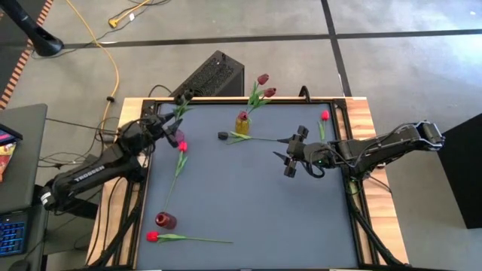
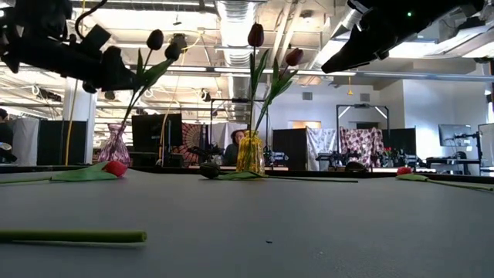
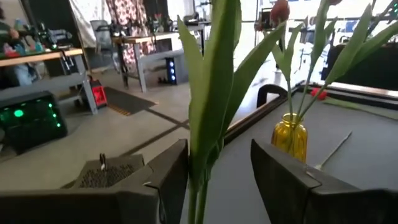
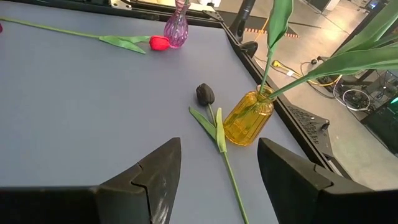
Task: Sort flowers into vase by color
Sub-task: Put the bottom black flower into the purple vase, then put the black flower into the purple vase
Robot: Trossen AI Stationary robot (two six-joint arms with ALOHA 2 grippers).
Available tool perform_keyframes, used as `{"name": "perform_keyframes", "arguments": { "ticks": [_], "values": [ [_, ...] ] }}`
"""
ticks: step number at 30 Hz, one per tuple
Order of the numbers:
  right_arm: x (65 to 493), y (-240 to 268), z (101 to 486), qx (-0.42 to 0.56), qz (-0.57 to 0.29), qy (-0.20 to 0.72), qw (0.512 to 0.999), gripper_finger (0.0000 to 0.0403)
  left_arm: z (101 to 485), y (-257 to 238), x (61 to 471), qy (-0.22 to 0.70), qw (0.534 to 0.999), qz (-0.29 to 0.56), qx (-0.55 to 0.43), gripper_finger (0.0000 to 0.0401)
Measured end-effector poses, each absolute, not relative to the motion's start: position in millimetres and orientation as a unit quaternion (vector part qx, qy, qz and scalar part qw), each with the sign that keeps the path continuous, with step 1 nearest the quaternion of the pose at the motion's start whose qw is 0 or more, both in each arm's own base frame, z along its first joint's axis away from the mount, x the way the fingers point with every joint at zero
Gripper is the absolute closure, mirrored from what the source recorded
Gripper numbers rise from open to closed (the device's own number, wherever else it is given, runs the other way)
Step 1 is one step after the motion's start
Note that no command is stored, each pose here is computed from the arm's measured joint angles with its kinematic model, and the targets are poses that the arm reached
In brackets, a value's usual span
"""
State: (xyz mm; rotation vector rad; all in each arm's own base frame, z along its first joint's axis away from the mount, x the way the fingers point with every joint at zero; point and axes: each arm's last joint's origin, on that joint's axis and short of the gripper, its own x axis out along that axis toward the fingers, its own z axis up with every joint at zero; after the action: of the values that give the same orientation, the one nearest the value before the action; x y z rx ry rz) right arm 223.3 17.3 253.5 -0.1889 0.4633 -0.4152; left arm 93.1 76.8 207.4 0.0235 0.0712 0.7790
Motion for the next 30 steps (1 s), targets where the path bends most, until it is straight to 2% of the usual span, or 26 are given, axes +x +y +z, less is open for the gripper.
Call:
{"name": "perform_keyframes", "arguments": {
  "ticks": [8, 15, 19, 25, 30],
  "values": [
    [223.3, 17.3, 253.5, -0.093, -0.204, 0.227, 0.948, 0.0163, 218.8, 75.2, 86.6, 0.111, 0.9, 0.421, -0.028, 0.0236],
    [223.1, 17.4, 253.1, -0.086, -0.204, 0.228, 0.948, 0.0163, 231.5, 69.6, 82.5, 0.128, 0.902, 0.398, -0.106, 0.0236],
    [223.1, 18.9, 251.2, -0.078, -0.177, 0.237, 0.952, 0.0163, 234.2, 65.8, 81.4, 0.15, 0.901, 0.37, -0.171, 0.0236],
    [230.4, 5.5, 220.2, -0.045, -0.192, 0.299, 0.934, 0.0163, 229.6, 61.7, 85.2, 0.198, 0.898, 0.302, -0.252, 0.0236],
    [242.7, -21.5, 194.1, -0.008, -0.215, 0.329, 0.919, 0.0163, 216.4, 56.7, 87.5, 0.268, 0.868, 0.288, -0.304, 0.0236]
  ]
}}
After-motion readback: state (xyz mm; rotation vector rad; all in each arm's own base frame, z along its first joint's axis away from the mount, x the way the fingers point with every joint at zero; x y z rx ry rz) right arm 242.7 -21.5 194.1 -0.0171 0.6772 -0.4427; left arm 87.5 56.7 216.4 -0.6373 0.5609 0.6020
